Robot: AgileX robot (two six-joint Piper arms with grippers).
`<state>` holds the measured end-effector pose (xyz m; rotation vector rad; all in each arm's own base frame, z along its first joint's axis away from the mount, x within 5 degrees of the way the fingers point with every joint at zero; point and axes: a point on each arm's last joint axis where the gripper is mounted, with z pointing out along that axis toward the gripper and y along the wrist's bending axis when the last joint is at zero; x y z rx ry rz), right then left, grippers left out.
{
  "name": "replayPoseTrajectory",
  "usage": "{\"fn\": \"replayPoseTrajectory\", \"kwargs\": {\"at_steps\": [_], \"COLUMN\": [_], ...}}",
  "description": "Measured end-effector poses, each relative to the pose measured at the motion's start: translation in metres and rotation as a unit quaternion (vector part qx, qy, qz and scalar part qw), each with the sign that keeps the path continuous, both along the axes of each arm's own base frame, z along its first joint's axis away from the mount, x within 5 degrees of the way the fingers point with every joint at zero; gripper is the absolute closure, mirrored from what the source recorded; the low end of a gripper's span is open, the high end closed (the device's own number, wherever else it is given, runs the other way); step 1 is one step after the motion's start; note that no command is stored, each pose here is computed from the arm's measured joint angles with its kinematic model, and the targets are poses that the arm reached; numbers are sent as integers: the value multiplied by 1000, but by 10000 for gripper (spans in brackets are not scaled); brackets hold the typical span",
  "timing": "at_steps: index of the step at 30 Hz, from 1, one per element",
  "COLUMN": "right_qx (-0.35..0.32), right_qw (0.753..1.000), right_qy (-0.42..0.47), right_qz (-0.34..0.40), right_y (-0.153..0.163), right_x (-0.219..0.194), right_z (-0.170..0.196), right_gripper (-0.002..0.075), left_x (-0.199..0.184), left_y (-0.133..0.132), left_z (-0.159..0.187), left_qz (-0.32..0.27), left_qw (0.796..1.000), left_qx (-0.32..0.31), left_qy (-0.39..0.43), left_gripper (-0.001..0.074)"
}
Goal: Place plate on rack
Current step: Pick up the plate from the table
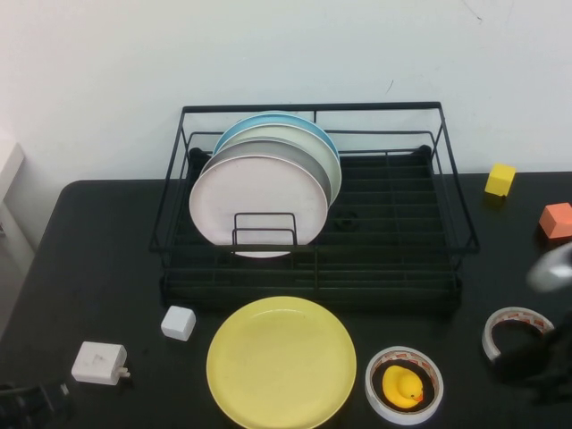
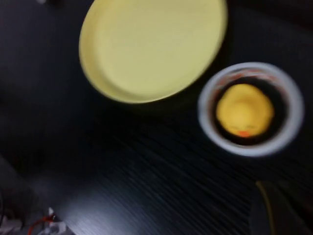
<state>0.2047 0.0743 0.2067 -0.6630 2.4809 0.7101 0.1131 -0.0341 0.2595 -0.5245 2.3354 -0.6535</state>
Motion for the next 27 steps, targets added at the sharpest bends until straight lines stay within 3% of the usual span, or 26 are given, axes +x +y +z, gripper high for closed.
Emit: {"fn": "replayPoseTrajectory", "kwargs": {"at_steps": [12, 17, 22, 25, 27], "right_qx": [45, 53, 37, 36, 37], "right_qw": [998, 996, 996, 994, 988], "right_qy": [-27, -7, 53, 104, 147], "right_qz": [28, 74, 55, 15, -27], "right_y": [114, 129, 131, 132, 132], "right_x": [-11, -15, -14, -14, -14], "right_z": [-31, -49, -76, -89, -98], "right_gripper": [726, 726, 718, 670, 587], "left_x": [-2, -4, -7, -9, -9], "left_y": [0, 0, 3, 6, 7], "left_z": [-2, -4, -8, -10, -11], "left_qz": [-17, -23, -35, -41, -43], "left_qw": [1000, 999, 997, 995, 994], "left_qx": [14, 24, 58, 80, 88], "left_qy": [12, 21, 41, 53, 55], "left_gripper": [737, 737, 737, 737, 737]}}
